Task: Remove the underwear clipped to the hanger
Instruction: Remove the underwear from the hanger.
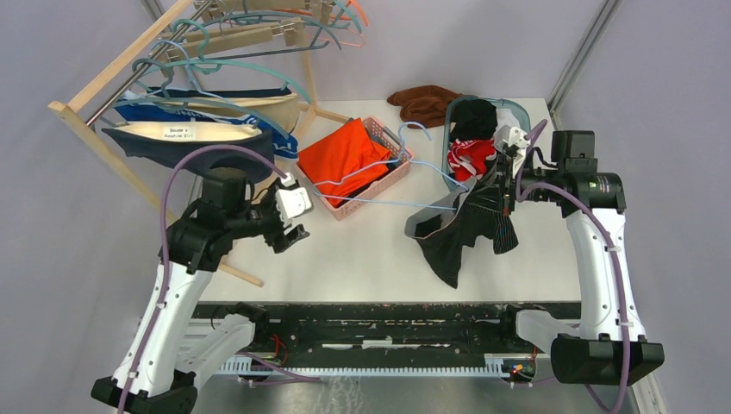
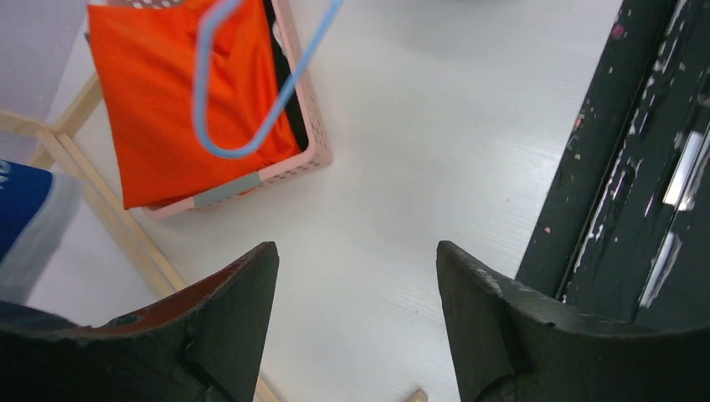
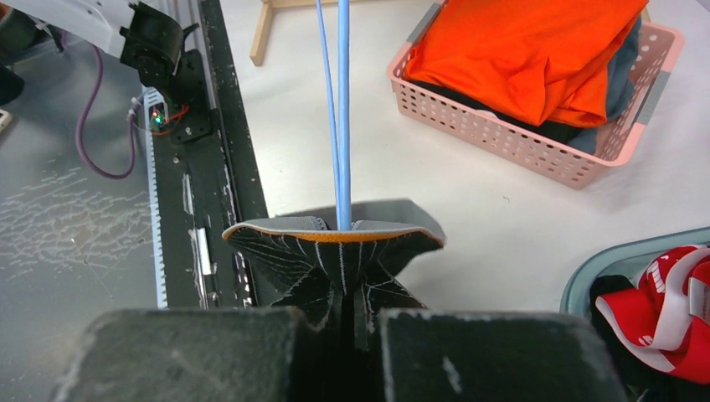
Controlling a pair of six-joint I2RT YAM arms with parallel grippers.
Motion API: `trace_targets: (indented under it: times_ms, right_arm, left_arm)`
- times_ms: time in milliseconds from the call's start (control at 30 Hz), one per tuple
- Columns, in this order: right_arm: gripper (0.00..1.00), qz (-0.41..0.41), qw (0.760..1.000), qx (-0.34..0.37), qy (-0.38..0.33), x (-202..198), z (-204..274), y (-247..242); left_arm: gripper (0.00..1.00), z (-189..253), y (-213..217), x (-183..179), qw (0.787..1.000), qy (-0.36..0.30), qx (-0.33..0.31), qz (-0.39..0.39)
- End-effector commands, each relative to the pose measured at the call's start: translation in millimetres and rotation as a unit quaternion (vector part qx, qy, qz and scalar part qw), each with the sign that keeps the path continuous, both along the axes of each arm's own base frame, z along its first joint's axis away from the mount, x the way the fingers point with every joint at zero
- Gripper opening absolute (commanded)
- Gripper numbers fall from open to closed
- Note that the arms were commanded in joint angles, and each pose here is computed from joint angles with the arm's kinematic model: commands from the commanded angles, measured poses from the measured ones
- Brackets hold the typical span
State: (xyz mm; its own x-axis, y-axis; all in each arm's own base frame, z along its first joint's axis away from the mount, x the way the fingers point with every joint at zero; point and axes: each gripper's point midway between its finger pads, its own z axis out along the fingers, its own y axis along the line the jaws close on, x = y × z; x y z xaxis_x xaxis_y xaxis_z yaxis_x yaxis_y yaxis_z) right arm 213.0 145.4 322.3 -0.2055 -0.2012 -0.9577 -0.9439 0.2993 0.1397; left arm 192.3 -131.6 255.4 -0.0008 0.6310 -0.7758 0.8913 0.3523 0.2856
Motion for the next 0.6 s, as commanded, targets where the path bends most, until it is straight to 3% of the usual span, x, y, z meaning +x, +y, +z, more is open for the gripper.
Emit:
trace_targets:
  times_ms: [0,200,367,567]
  right_arm:
    - [0.01,0.004,0.999,-0.028,-0.035,6,-2,4]
    - [0.01,0.039,0.997,-0.057,-0.044,8,-9,26]
    - [0.01,0.080,0.993,-0.071,-0.044,5,-9,44]
    - [0.01,0.118,0.991,-0.060,-0.032,1,-3,61]
  left_arm:
    - [0.79,47,-16,3,0.997,-0.007,-0.073,0.010]
    - [0.93,65,-32,19,0.995,0.016,-0.094,-0.008]
    - [0.93,78,-50,30,0.992,0.027,-0.111,-0.043]
    - [0.86,72,-72,25,0.985,0.058,-0.126,-0.099]
